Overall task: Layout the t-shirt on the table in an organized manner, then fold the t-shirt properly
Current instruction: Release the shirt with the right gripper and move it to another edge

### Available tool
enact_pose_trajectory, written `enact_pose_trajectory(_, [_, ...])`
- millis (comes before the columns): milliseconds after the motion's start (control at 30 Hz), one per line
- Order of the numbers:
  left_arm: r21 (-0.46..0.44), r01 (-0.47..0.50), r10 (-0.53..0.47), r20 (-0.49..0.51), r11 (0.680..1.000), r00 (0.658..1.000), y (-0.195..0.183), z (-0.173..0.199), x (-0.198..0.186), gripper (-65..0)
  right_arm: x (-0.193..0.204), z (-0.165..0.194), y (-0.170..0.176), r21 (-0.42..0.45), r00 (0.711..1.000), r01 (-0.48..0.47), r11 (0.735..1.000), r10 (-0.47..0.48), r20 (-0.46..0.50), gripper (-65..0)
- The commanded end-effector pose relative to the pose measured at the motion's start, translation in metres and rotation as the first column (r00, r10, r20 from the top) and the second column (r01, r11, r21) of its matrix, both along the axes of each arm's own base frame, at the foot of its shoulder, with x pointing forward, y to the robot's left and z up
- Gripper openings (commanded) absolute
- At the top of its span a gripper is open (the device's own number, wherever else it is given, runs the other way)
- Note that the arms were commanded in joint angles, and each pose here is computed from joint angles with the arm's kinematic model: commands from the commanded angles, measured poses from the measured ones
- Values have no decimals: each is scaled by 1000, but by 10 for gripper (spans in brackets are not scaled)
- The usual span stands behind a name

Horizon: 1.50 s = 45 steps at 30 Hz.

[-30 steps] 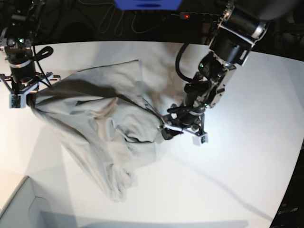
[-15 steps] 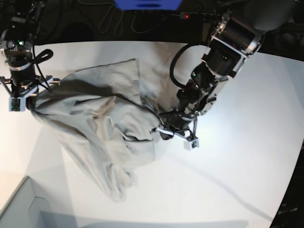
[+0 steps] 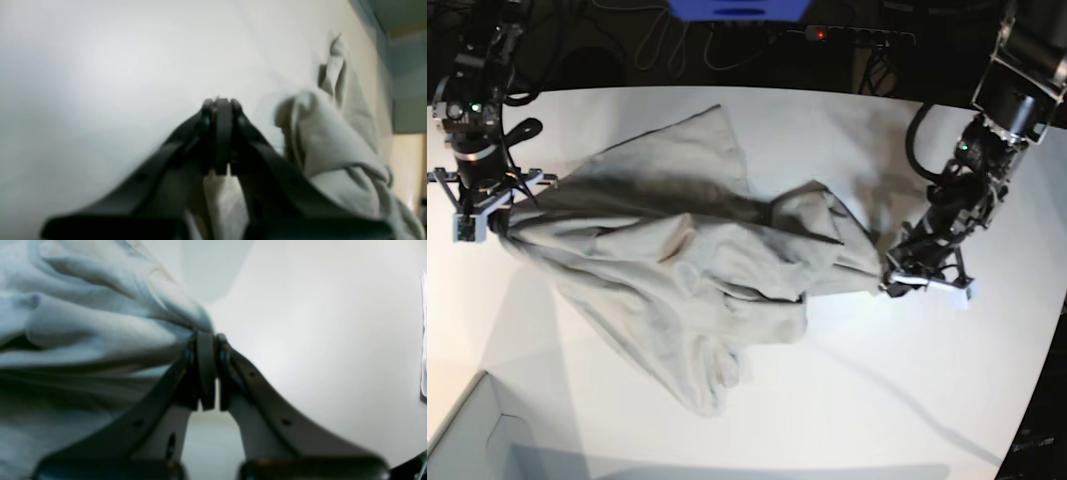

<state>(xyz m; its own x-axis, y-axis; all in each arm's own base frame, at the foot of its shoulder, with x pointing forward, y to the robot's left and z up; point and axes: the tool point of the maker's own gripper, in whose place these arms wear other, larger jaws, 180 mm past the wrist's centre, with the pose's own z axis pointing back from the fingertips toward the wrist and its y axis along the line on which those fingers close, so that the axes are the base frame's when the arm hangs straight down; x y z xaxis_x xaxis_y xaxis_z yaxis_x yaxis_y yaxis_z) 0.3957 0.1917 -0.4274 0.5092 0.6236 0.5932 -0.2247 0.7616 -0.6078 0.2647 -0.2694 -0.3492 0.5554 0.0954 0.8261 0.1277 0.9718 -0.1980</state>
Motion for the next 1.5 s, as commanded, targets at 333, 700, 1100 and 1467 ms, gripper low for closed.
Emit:
enact_pose_trajectory(333, [-39,-299,301,127,954,945,140,63,-2,-649,30,25,16,35,993,-14,999,10,118,-650])
enact_pose_trajectory(700, [-113,-423,437,277,899,856,196,131,21,-649,53,35,25,45,987,-41,998,33,156,-650])
enact_pose_trajectory(1100, [-129,-366,386,394,922,834,154,175,74,-623,87,45,25,42,980,-98,994,89,176,-650])
enact_pose_trajectory(1467, [-144,-357,385,370,923,845,141,158,70,-357,91,48,19,-6,984,-157,988,157,79,-423])
